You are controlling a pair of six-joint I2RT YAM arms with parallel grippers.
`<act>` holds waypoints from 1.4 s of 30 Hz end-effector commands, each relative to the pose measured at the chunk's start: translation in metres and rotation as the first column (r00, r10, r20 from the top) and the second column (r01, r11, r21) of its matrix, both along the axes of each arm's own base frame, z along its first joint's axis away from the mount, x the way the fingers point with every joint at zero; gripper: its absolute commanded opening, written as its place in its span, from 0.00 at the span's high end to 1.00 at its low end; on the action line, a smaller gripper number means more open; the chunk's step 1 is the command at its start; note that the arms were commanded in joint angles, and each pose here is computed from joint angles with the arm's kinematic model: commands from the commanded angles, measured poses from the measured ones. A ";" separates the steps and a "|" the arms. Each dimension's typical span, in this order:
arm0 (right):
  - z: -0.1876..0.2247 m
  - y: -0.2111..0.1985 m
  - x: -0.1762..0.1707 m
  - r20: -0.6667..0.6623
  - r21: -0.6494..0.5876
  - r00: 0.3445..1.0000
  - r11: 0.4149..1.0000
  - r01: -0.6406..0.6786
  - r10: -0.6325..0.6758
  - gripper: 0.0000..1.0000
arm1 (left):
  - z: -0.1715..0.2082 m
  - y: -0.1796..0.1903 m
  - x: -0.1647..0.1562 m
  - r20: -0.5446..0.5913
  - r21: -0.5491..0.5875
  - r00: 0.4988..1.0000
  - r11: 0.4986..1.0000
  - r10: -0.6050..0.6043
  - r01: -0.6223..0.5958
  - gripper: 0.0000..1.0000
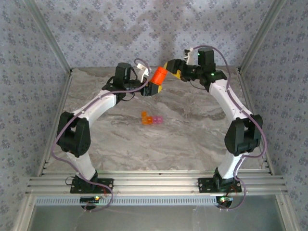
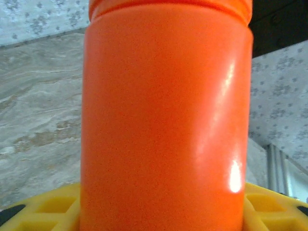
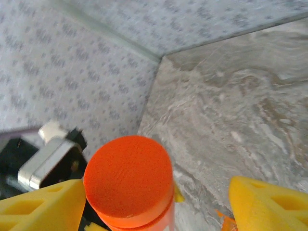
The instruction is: Sort the pills into containers
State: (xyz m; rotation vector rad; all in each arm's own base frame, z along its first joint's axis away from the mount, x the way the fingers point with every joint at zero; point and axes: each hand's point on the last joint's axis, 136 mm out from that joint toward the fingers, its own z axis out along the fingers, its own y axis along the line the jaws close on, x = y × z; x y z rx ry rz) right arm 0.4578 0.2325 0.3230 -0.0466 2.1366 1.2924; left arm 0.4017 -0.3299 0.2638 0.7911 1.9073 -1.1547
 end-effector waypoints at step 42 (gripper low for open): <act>-0.009 -0.007 0.019 -0.074 0.010 0.992 0.994 0.106 -0.105 0.30 | 0.035 -0.001 0.001 0.117 0.005 0.993 1.000 -0.006 0.005 1.00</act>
